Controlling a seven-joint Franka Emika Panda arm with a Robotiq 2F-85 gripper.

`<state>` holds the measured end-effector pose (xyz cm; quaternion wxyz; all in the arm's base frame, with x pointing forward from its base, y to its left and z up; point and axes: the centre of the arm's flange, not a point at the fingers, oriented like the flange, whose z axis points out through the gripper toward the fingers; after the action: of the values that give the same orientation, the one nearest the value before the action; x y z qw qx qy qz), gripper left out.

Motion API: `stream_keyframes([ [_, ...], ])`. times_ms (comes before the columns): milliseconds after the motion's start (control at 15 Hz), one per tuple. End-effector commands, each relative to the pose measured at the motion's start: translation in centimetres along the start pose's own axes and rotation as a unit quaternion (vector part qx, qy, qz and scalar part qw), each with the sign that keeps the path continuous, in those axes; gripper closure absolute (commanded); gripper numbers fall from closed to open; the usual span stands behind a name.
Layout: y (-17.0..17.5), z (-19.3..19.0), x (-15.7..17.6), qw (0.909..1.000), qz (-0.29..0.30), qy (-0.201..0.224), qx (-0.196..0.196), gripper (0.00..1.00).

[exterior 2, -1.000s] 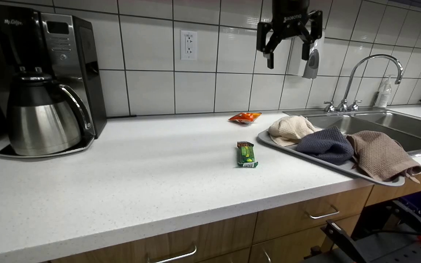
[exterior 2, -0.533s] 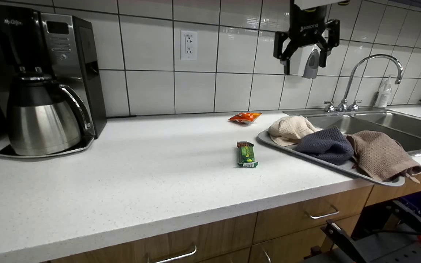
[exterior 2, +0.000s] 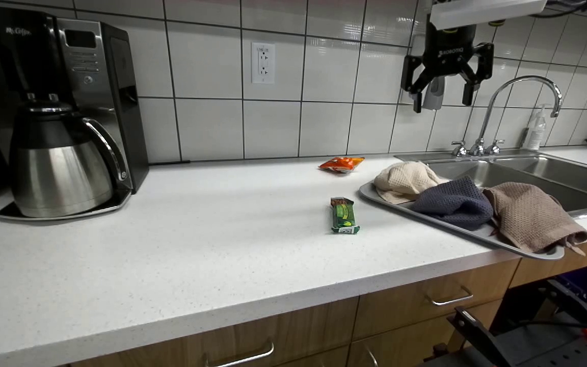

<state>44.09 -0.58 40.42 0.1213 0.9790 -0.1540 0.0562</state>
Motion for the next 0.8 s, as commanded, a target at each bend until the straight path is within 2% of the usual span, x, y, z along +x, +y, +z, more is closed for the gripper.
stream_keyframes([
  [0, 1.1, 2.1, 1.7, 0.9996, 0.017, -0.002, 0.022, 0.00],
  [733, -0.3, 6.3, 6.3, 0.9965, 0.057, -0.026, 0.055, 0.00],
])
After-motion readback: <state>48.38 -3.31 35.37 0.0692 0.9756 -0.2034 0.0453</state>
